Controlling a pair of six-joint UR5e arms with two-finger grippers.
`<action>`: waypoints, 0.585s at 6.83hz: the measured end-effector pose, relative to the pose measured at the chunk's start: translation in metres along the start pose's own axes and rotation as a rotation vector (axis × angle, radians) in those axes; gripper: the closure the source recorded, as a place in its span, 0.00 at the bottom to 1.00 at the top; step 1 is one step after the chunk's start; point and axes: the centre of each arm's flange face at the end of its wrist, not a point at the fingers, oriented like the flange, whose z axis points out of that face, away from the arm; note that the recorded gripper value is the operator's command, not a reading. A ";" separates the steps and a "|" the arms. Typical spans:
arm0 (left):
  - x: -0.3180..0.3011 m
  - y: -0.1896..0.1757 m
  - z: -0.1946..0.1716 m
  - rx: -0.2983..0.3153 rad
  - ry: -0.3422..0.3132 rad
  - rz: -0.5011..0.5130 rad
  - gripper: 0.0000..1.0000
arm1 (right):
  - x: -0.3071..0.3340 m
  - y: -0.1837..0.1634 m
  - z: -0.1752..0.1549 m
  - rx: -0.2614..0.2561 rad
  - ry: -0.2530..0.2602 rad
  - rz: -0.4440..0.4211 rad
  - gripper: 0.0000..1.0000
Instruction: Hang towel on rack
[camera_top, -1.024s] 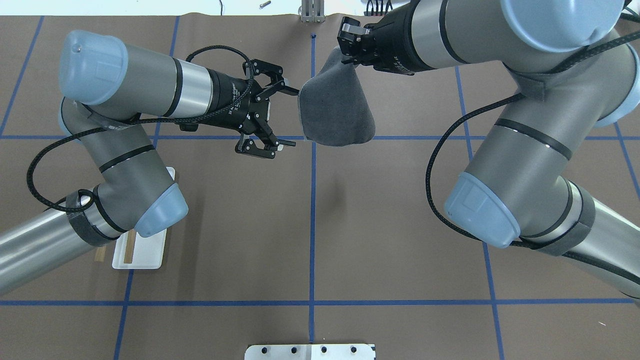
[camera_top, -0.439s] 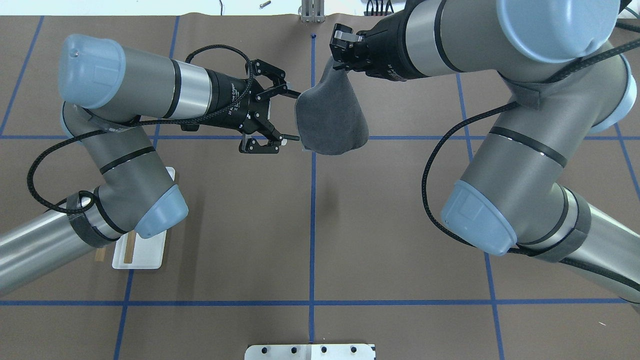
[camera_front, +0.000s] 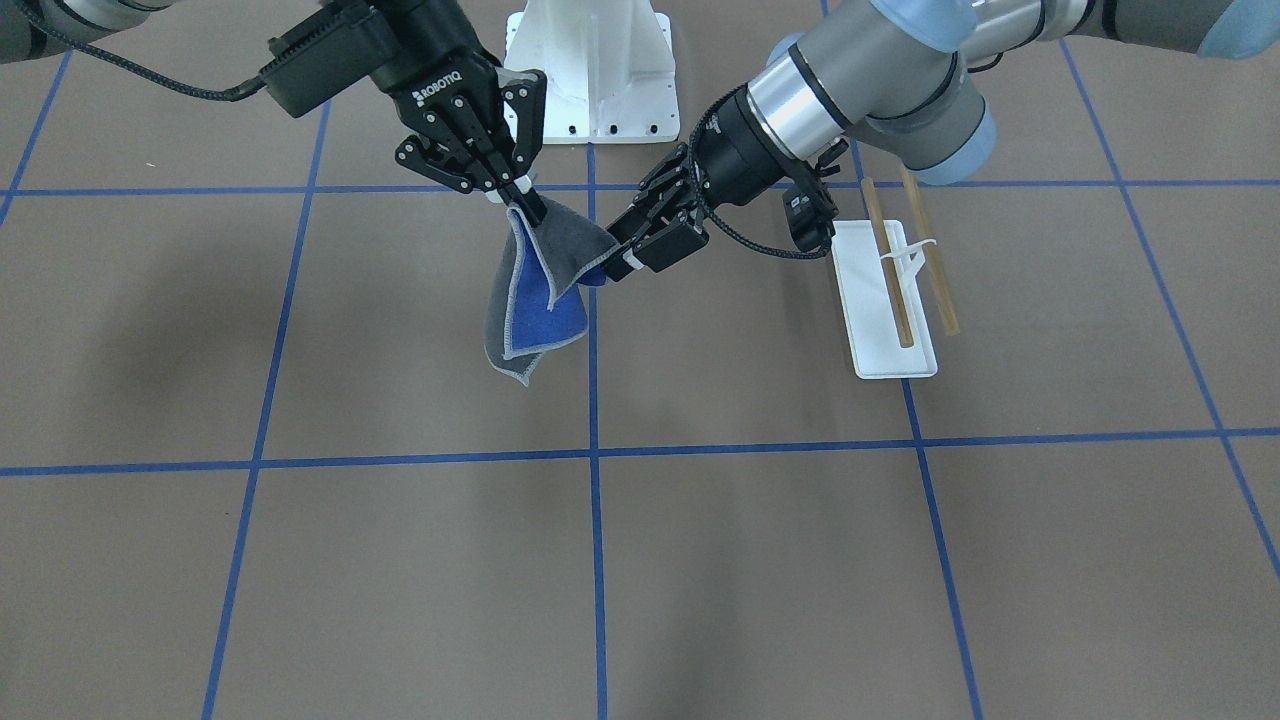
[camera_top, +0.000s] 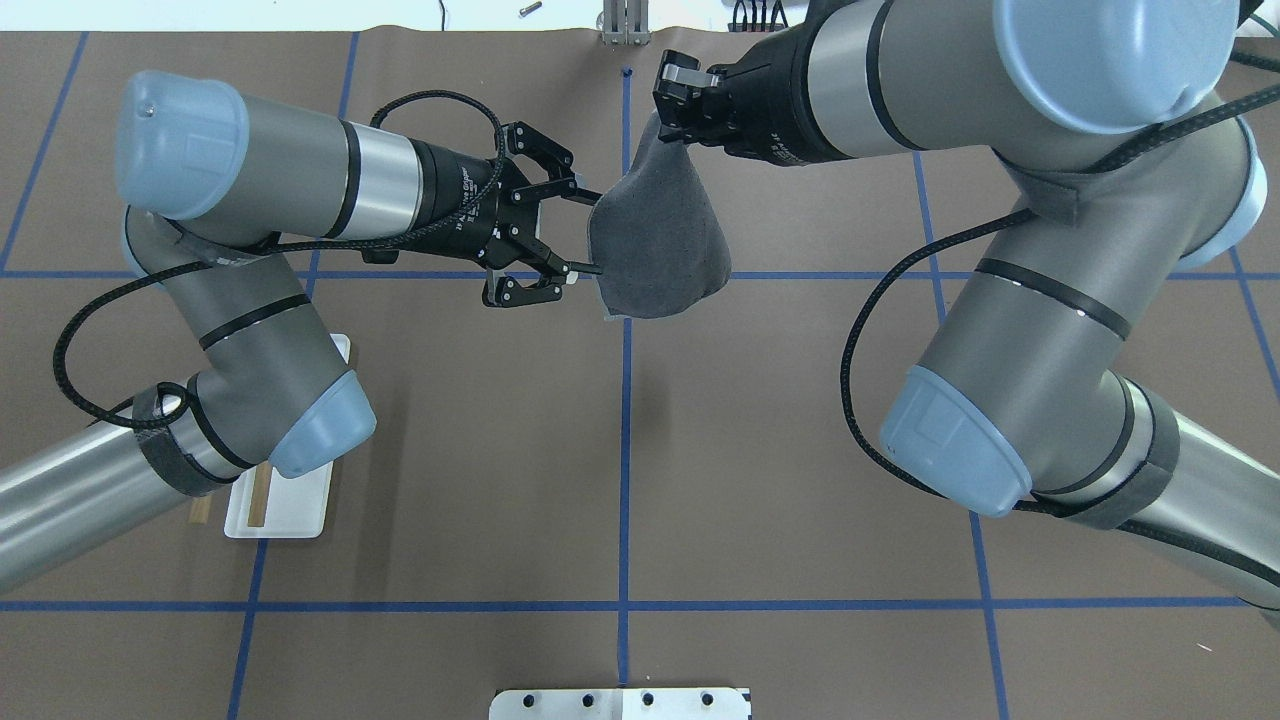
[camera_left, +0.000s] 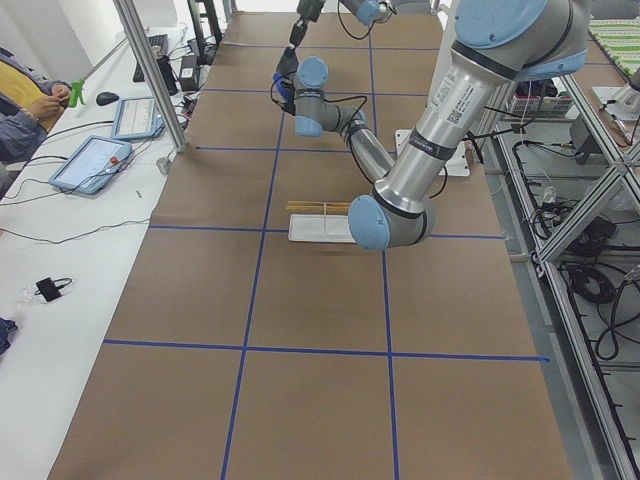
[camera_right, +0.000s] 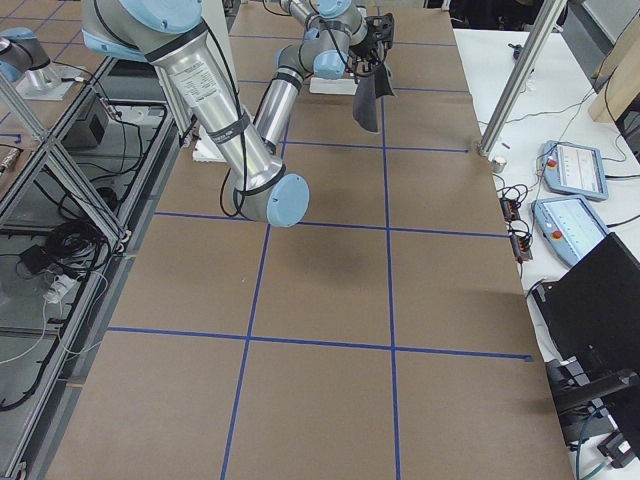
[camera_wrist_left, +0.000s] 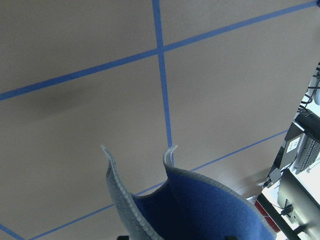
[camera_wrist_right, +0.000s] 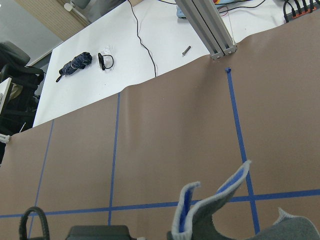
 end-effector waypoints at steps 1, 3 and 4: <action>-0.001 -0.001 -0.001 -0.005 0.002 0.000 1.00 | 0.000 0.000 0.000 0.000 -0.002 -0.001 1.00; -0.002 -0.003 -0.002 -0.017 0.004 0.004 1.00 | 0.000 0.001 0.001 0.001 -0.002 0.000 0.01; -0.003 -0.003 -0.003 -0.025 0.007 0.008 1.00 | 0.001 0.000 0.002 0.007 0.002 0.002 0.00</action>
